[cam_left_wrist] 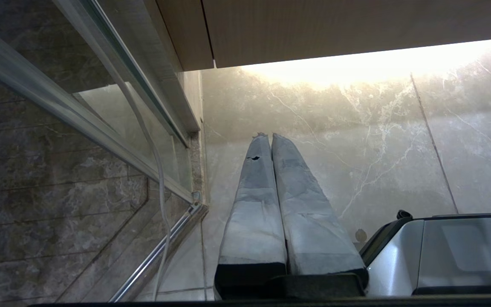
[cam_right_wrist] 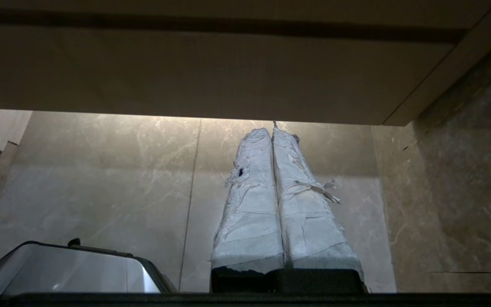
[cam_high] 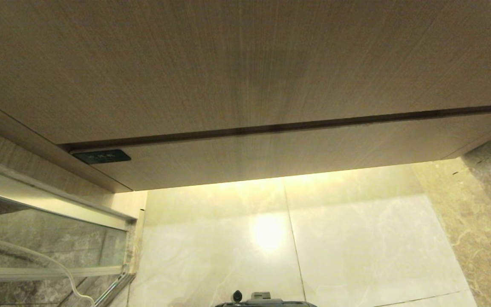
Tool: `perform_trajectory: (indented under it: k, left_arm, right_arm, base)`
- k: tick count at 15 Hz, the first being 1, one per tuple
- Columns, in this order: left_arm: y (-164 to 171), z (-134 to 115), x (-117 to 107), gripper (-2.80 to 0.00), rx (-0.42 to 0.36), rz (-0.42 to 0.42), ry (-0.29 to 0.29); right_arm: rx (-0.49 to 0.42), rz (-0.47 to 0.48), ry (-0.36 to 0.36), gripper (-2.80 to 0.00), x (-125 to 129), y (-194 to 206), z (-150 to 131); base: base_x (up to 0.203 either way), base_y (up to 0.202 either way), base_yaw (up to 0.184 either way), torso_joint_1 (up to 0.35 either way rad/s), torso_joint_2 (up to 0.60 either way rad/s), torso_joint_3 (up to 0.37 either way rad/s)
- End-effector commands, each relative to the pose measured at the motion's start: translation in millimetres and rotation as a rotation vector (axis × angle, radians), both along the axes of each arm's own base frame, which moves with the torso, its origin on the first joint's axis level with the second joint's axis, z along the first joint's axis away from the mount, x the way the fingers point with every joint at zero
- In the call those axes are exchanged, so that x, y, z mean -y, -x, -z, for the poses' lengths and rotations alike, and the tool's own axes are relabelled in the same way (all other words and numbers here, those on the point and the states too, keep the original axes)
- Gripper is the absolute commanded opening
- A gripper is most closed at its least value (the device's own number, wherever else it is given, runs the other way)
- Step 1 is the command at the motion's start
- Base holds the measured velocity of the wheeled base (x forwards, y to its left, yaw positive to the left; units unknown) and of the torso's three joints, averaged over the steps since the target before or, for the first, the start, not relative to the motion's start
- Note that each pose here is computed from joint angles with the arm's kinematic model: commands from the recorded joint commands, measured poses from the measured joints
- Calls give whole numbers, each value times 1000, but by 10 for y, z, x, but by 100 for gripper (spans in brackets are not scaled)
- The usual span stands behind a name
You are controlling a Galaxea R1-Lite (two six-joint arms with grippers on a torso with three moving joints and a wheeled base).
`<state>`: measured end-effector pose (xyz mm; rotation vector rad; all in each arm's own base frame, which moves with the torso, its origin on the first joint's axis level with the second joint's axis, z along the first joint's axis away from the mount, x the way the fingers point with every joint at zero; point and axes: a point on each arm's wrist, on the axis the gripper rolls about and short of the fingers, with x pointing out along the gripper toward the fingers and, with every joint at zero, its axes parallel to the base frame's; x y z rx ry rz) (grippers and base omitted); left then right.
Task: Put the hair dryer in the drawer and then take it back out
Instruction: Pull open the drawer
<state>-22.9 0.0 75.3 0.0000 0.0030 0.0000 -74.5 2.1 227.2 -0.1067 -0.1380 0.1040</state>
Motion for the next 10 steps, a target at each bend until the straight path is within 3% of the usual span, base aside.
perform_trajectory:
  k: [1,3,6,10]
  left_arm:
    - [0,-2,0,-280,1,0,0]
    - [0,0,0,-280,0,0,0]
    - [0,1,0,-280,0,0,0]
    - [-1,2,0,-280,0,0,0]
  right_arm:
    - [-224,-39,11,-280,-7,-155,-415]
    - [-430,-113,49,-280,-14,-428,-584]
    - [-615,-183,139,-280,-41,-1031,-694]
    - [-823,-357,269,-280,-179,-1734,-631]
  base:
    - [0,0,0,0,0,0]
    - [0,0,0,0,0,0]
    - [0,0,0,0,0,0]
    - [0,0,0,0,0,0]
